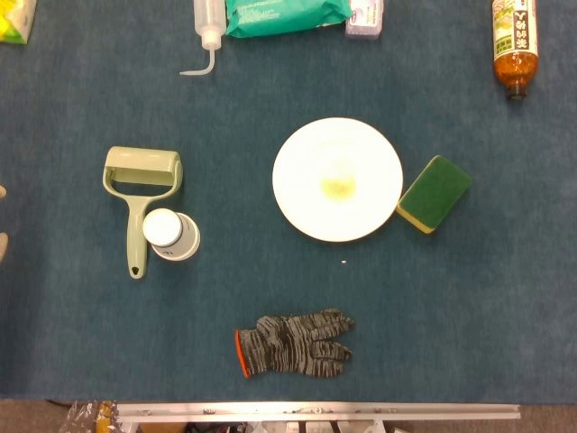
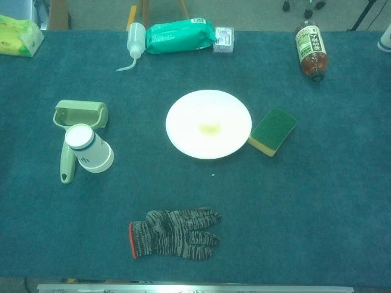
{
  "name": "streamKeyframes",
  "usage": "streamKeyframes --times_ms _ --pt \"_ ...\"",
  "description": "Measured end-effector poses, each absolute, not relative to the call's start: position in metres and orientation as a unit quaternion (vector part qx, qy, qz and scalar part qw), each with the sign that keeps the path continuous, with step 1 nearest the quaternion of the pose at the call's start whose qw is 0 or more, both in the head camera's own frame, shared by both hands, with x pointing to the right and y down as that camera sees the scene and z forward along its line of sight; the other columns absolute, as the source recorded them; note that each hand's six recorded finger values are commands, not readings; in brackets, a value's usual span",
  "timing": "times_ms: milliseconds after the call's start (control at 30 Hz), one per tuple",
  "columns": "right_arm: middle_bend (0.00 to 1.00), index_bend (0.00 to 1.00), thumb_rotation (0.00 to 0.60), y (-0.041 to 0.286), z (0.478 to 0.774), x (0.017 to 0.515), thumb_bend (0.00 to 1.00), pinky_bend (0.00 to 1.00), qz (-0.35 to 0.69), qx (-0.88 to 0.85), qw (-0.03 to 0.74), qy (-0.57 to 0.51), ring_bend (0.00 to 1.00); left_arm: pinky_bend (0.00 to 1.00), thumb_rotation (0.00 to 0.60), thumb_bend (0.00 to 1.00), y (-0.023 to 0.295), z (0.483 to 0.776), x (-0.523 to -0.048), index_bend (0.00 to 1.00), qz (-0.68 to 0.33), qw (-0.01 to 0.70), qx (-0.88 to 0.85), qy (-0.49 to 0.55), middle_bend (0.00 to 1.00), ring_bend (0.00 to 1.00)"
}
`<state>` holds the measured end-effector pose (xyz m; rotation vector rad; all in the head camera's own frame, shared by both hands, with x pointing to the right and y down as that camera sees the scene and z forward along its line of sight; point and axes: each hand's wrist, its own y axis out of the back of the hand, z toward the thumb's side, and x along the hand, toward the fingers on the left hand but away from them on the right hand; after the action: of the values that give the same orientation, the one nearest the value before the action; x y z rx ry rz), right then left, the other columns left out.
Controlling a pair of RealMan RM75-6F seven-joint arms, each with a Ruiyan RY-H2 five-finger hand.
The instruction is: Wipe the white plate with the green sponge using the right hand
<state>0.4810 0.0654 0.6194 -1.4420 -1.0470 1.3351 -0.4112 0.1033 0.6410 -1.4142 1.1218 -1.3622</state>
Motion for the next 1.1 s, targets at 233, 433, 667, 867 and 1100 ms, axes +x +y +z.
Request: streamKeyframes --times_ms 233,433,667,867,1100 --pt "0.41 0.33 0.6 0.066 0.621 0.481 0.0 0.28 0.54 -0.582 0.44 -0.421 0.27 0.32 0.6 0.27 0.103 0.643 -0.41 0.34 -0.544 0.425 -0.569 0.446 0.18 0.17" --pt "0.41 0.33 0.6 0.064 0.619 0.482 0.0 0.28 0.539 -0.58 0.441 -0.423 0.27 0.32 0.6 0.27 0.104 0.643 -0.412 0.34 -0.546 0.424 -0.567 0.448 0.18 0.17" --pt "0.41 0.33 0.6 0.063 0.622 0.482 0.0 0.28 0.538 -0.585 0.44 -0.419 0.27 0.32 0.6 0.27 0.104 0.643 -0.412 0.34 -0.545 0.424 -0.567 0.448 0.18 0.17" --pt "0.4 0.33 0.6 0.057 0.625 0.479 0.0 0.28 0.528 -0.608 0.434 -0.404 0.26 0.33 0.6 0.27 0.104 0.644 -0.41 0.35 -0.544 0.424 -0.569 0.448 0.18 0.17" --pt "0.31 0.32 0.6 0.04 0.628 0.466 0.0 0.27 0.511 -0.625 0.453 -0.378 0.19 0.33 0.6 0.27 0.104 0.647 -0.411 0.34 -0.544 0.422 -0.571 0.447 0.18 0.17"
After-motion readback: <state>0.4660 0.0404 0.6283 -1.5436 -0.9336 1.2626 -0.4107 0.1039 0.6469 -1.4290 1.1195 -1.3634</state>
